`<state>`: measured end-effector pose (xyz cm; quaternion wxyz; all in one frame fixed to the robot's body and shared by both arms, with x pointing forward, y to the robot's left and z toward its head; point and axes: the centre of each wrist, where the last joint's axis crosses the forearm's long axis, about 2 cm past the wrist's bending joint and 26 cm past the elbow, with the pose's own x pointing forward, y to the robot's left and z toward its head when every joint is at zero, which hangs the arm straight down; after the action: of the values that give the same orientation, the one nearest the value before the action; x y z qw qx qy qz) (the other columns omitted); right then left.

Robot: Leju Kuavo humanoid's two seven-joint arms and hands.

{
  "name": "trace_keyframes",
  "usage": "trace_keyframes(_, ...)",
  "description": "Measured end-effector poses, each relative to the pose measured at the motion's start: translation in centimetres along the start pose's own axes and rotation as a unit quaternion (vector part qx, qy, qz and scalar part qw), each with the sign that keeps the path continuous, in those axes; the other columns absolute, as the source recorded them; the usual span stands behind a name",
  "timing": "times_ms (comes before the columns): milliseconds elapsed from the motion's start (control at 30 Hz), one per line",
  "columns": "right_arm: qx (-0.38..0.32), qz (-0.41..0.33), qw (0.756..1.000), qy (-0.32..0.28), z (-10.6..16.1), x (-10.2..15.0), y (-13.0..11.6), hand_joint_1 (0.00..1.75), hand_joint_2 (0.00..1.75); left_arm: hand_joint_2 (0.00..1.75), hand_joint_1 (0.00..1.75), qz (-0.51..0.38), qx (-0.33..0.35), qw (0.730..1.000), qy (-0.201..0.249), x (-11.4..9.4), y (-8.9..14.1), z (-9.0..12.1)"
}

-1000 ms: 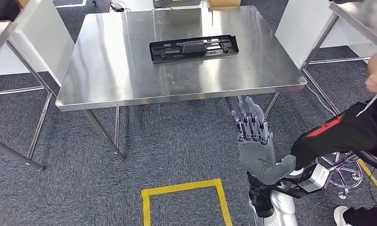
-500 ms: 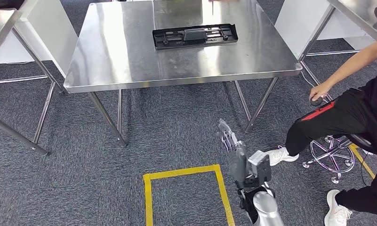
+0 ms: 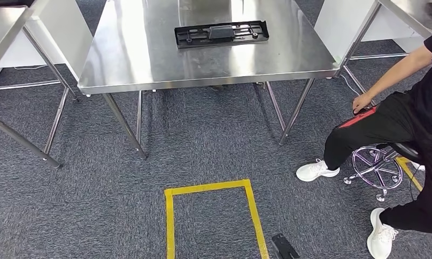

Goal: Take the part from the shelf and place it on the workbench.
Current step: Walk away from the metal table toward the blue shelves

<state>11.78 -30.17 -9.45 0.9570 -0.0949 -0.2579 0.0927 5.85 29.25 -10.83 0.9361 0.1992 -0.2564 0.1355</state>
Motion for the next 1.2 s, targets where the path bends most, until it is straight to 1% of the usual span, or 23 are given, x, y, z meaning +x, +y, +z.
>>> trace_keyframes(133, 0.018, 0.017, 0.993, 0.112, 0.8, -2.9, 0.6, 0.0, 0.0, 0.0, 0.0, -0.003, -0.004, 1.0, -0.004, 0.0, -0.1, 0.0)
trace_keyframes(200, 0.025, 0.026, 0.988, 0.152, 1.1, -3.9, 0.9, 0.0, 0.0, 0.0, 0.0, -0.005, -0.006, 1.0, -0.005, 0.1, -0.2, 0.1)
trace_keyframes(267, 0.027, 0.029, 0.984, 0.174, 1.3, -4.3, 1.2, 0.0, 0.0, 0.0, 0.0, -0.005, -0.007, 1.0, -0.005, 0.1, -0.2, 0.1)
trace_keyframes(533, 0.018, 0.031, 0.983, 0.182, 1.3, -4.4, 1.3, 0.0, 0.0, 0.0, 0.0, -0.011, -0.018, 1.0, -0.011, 0.2, -0.6, 0.1)
trace_keyframes(800, 0.016, 0.031, 0.981, 0.191, 1.6, -4.9, 1.6, 0.0, 0.0, 0.0, 0.0, -0.015, -0.022, 1.0, -0.013, -0.1, -0.5, 0.3)
trace_keyframes(1200, 0.009, 0.043, 0.979, 0.2, 1.7, -4.9, 1.9, 0.0, 0.0, 0.0, 0.0, -0.015, -0.031, 0.999, -0.029, 0.3, -0.9, 0.2)
